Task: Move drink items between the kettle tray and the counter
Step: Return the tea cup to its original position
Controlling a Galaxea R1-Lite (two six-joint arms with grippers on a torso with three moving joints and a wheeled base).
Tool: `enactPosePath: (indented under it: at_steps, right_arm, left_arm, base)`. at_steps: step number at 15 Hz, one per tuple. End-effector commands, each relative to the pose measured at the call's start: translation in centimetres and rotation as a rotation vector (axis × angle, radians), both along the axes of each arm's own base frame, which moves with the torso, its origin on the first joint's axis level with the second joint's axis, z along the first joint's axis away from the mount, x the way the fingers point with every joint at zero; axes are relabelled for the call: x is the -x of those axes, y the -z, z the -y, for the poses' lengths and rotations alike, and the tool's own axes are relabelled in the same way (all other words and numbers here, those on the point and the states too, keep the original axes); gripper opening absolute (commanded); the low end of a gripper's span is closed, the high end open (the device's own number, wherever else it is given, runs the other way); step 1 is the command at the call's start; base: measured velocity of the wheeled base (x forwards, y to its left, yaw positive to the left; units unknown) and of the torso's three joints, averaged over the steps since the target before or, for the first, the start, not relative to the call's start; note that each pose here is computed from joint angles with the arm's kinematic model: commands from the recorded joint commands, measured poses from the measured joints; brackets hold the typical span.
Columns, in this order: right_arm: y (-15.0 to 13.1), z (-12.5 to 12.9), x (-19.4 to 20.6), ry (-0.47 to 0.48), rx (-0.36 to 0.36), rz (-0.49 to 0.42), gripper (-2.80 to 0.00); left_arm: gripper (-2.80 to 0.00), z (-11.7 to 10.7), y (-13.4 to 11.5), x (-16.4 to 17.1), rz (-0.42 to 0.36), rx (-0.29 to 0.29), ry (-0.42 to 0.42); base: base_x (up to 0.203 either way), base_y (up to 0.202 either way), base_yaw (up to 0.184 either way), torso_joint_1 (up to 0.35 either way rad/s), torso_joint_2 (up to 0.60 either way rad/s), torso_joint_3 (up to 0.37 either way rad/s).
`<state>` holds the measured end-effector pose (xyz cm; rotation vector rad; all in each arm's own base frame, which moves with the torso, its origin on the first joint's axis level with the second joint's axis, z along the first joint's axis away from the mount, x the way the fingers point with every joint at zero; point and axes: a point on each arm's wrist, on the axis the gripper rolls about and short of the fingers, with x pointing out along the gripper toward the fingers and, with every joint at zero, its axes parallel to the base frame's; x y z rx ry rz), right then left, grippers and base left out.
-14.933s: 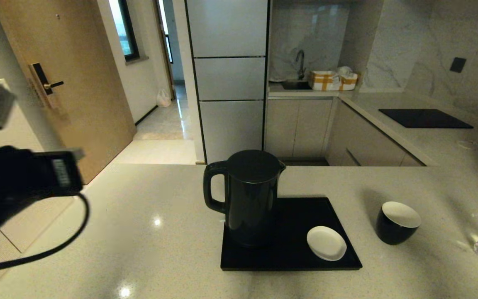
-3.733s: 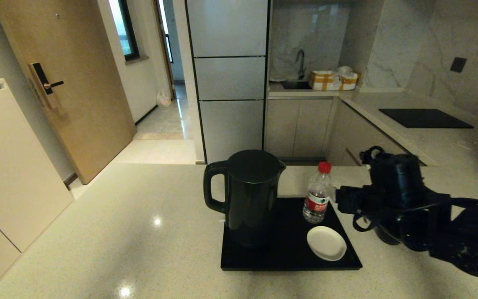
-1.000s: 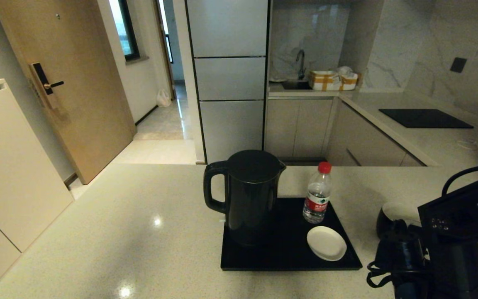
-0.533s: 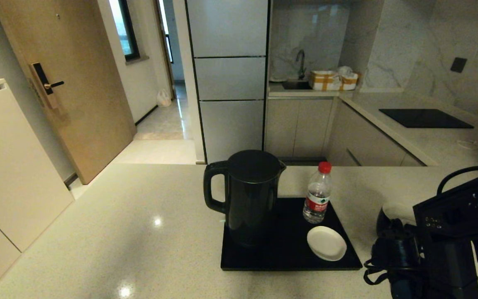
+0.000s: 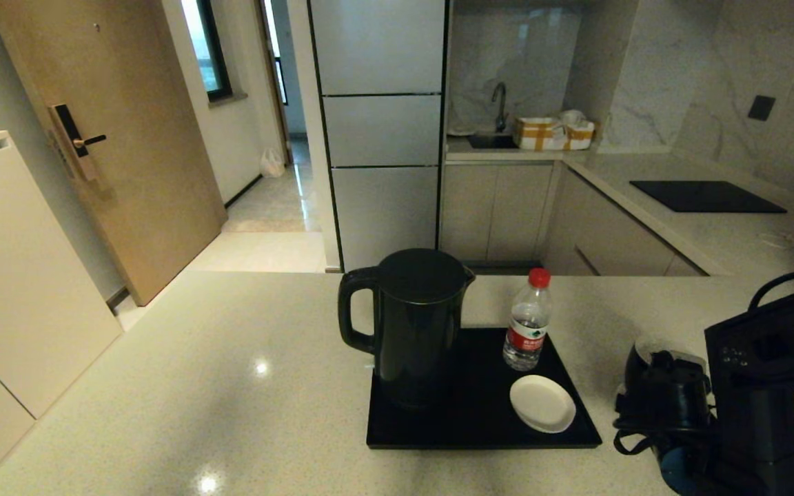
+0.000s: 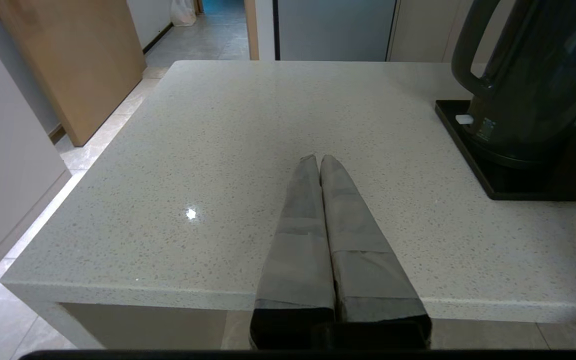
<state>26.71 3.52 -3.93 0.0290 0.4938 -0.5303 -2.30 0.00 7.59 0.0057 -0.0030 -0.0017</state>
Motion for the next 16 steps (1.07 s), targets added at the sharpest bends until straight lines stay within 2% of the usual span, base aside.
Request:
enactPosePath:
  at_steps: [1,5,6,14,16]
  right_arm:
    - [-0.3,1.6,-0.8,0.004,-0.027,0.019,0.00]
    - [-0.5,2.9,-2.1,-0.058,-0.025,0.027,0.00]
    - [-0.4,3.2,-2.4,-0.098,-0.045,0.028,0.00]
    - [-0.2,4.2,-3.2,-0.161,-0.065,0.030,0.00]
    - [-0.2,4.9,-3.8,-0.151,-0.048,0.042,0.00]
  left_arm:
    - [-2.80,0.0,0.0,0.0,0.000,0.000,0.001]
    - [-2.80,0.0,0.0,0.0,0.000,0.000,0.001]
    - [-2.80,0.0,0.0,0.0,0.000,0.000,0.000]
    - [-2.80,0.0,0.0,0.0,0.000,0.000,0.000]
    - [-2.80,0.0,0.0,0.0,0.000,0.000,0.000]
  base:
    - [0.000,0.000,0.000,0.000,0.00,0.000]
    - [0.000,0.000,0.000,0.000,0.00,0.000]
    - [0.000,0.000,0.000,0.000,0.00,0.000]
    - [0.000,0.000,0.000,0.000,0.00,0.000]
    - [0.000,0.000,0.000,0.000,0.00,0.000]
